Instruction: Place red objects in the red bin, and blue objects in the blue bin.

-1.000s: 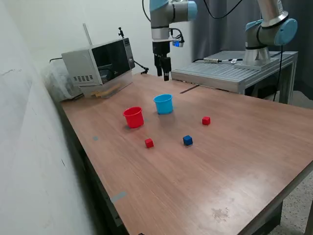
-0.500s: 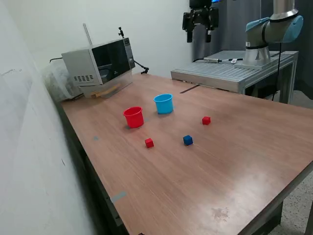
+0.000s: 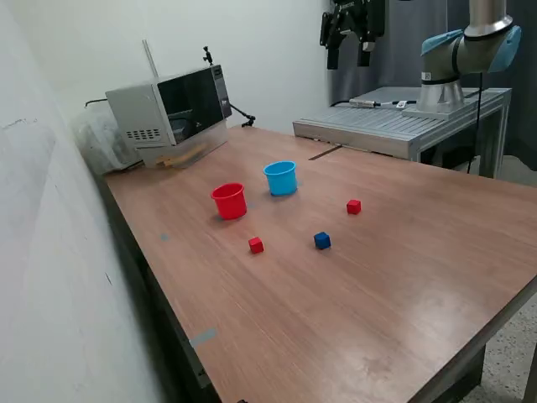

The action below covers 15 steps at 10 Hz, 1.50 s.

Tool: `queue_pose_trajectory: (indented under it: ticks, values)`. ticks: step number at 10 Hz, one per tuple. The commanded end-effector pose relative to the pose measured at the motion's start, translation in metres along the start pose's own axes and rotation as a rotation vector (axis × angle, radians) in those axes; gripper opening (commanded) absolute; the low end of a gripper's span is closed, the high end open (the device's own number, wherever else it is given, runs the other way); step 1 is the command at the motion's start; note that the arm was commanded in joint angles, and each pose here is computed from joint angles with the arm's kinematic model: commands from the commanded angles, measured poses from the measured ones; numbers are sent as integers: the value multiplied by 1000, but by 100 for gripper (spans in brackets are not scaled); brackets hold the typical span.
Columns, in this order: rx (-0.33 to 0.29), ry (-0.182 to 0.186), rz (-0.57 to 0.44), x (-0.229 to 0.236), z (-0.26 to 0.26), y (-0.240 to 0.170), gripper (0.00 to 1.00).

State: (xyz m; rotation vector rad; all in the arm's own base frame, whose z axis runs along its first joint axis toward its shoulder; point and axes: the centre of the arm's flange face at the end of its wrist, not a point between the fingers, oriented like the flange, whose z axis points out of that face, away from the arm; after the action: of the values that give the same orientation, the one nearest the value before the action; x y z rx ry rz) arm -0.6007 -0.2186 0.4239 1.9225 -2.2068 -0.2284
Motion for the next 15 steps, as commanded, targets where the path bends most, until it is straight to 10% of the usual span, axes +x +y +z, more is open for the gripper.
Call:
queue_pose_trajectory:
  ticks: [1,7,15]
  values:
    - [1,0,52,10,39,26,100]
    - [110,-37,-43,17,257,44,100]
    - [129,-38,-70,17,311,51,100]
